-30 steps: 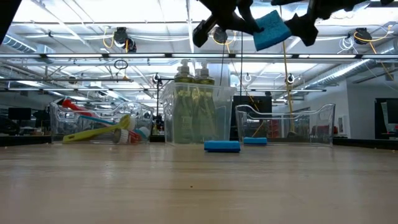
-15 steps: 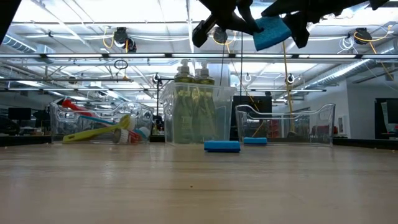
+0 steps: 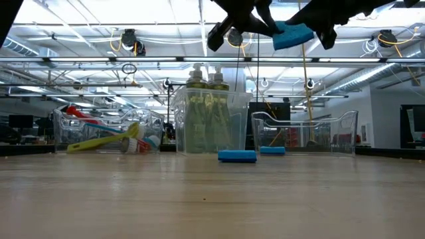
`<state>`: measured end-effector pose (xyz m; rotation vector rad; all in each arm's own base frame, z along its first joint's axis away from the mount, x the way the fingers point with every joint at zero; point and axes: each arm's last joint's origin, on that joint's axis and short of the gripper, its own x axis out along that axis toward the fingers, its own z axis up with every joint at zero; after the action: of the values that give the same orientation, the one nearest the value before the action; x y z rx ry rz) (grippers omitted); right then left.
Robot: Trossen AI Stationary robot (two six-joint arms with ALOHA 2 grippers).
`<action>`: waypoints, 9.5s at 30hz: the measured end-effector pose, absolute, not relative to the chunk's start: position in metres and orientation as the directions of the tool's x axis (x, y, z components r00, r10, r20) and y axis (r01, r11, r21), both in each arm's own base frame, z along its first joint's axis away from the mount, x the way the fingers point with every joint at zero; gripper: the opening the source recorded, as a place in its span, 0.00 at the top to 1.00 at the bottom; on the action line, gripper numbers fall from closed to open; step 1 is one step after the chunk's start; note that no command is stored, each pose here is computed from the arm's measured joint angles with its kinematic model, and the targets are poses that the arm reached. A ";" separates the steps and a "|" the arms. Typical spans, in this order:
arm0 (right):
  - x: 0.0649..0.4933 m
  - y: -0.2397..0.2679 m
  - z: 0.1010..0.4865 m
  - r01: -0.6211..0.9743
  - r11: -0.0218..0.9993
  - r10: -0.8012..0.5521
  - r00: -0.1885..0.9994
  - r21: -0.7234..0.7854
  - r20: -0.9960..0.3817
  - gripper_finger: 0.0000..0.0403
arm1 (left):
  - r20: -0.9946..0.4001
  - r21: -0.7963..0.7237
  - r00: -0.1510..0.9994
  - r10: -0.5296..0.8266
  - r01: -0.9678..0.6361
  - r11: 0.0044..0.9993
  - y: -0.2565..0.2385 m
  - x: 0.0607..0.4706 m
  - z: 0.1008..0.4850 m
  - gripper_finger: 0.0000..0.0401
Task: Pick & Place Kitchen Sink Supplies
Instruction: Put the blue sponge into the right transparent bin
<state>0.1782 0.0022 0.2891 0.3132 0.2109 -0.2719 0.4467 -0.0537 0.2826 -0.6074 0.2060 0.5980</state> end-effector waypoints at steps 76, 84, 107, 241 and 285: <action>0.187 -0.150 0.183 0.783 0.622 -0.587 0.466 -0.001 -0.662 0.89 | -0.612 -0.275 0.691 0.385 -0.642 0.715 -0.072 0.426 0.256 0.44; 0.186 -0.149 0.186 0.777 0.629 -0.588 0.473 -0.004 -0.656 0.67 | -0.612 -0.269 0.691 0.385 -0.640 0.720 -0.072 0.426 0.256 0.44; 0.139 -0.097 0.283 0.428 0.887 -0.393 0.897 0.172 -0.204 0.45 | -0.699 -0.271 0.603 0.385 -0.721 0.637 -0.045 0.418 0.220 0.44; 0.107 -0.062 0.305 0.070 0.915 -0.054 0.997 0.398 -0.050 0.47 | -0.172 -0.147 0.738 0.653 -0.674 0.724 -0.016 0.454 0.308 1.00; 0.180 -0.090 0.288 0.154 0.888 -0.151 0.988 0.434 -0.042 0.19 | -0.231 -0.141 0.692 0.684 -0.719 0.680 -0.001 0.452 0.300 1.00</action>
<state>0.1796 -0.0904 0.2879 0.4517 0.0076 -0.1583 0.4519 -0.0006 0.3003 -0.2284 0.1647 0.7914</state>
